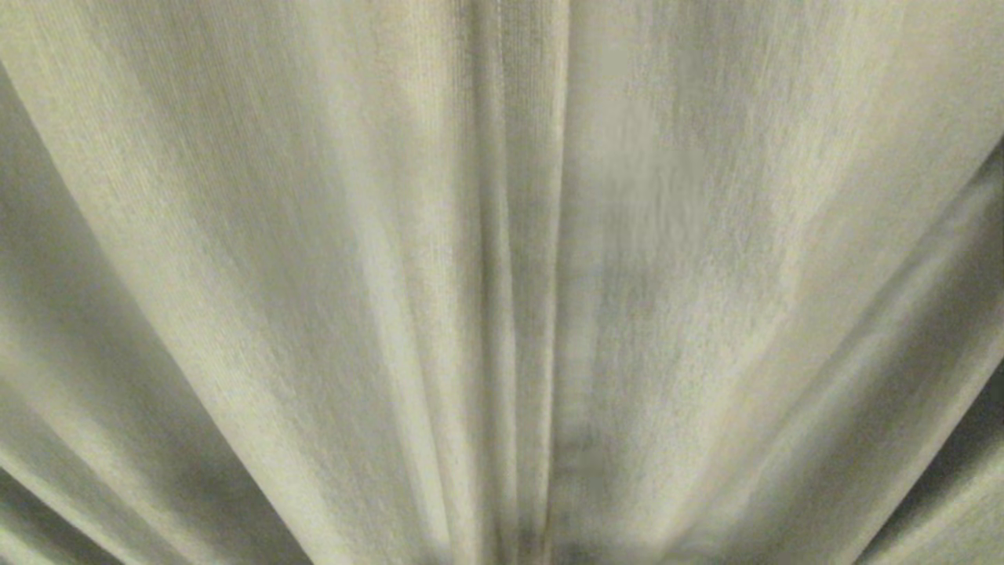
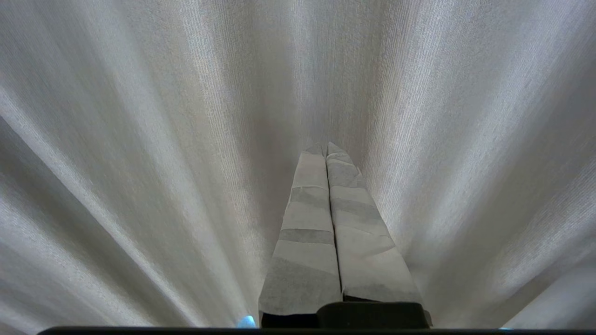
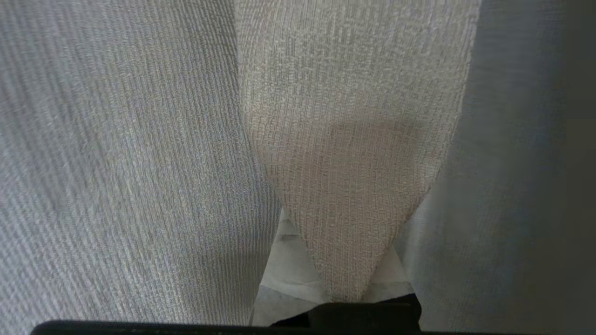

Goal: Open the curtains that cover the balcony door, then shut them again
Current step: Pull the outer curtains open on both sides

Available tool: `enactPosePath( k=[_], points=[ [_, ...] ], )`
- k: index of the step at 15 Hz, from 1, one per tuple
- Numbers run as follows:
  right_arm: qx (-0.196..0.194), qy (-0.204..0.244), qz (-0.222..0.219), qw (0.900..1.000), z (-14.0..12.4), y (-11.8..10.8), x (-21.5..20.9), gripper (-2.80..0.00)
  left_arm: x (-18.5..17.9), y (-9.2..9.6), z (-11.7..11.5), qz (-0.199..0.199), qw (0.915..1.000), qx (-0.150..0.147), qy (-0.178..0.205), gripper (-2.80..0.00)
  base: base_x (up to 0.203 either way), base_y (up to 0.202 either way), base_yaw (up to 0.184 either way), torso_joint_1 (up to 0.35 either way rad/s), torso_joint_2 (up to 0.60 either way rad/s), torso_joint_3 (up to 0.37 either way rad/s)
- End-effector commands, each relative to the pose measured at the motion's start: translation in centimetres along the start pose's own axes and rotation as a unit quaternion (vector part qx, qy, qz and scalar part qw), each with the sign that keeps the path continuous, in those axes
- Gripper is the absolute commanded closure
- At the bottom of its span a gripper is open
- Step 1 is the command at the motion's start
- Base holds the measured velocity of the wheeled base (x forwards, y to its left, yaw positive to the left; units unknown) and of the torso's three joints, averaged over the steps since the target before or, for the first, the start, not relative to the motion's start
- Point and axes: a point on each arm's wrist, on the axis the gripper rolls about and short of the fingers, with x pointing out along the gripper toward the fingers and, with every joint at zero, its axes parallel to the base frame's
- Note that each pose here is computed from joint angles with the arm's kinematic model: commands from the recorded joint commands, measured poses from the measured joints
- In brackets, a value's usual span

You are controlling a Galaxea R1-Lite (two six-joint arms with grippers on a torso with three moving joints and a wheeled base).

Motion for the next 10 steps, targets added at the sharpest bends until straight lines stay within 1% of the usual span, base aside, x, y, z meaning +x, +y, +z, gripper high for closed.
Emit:
enactPosePath(
  k=[1, 7, 10],
  points=[
    [-0.009, -0.001, -0.022, 1.0, -0.1, -1.1, 0.8, 0.0, 0.0, 0.0, 0.0, 0.0, 1.0, 0.0, 0.0, 0.0, 0.0, 0.0, 0.0, 0.0, 0.0, 0.0],
    [-0.028, 0.003, -0.067, 0.997, -0.7, -3.6, 2.3, 0.0, 0.0, 0.0, 0.0, 0.001, 1.0, 0.0, 0.0, 0.0, 0.0, 0.0, 0.0, 0.0, 0.0, 0.0],
    [-0.041, 0.009, -0.093, 0.995, -1.2, -5.0, 2.5, 0.0, 0.0, 0.0, 0.0, 0.001, 1.0, 0.0, 0.0, 0.0, 0.0, 0.0, 0.0, 0.0, 0.0, 0.0]
  ],
)
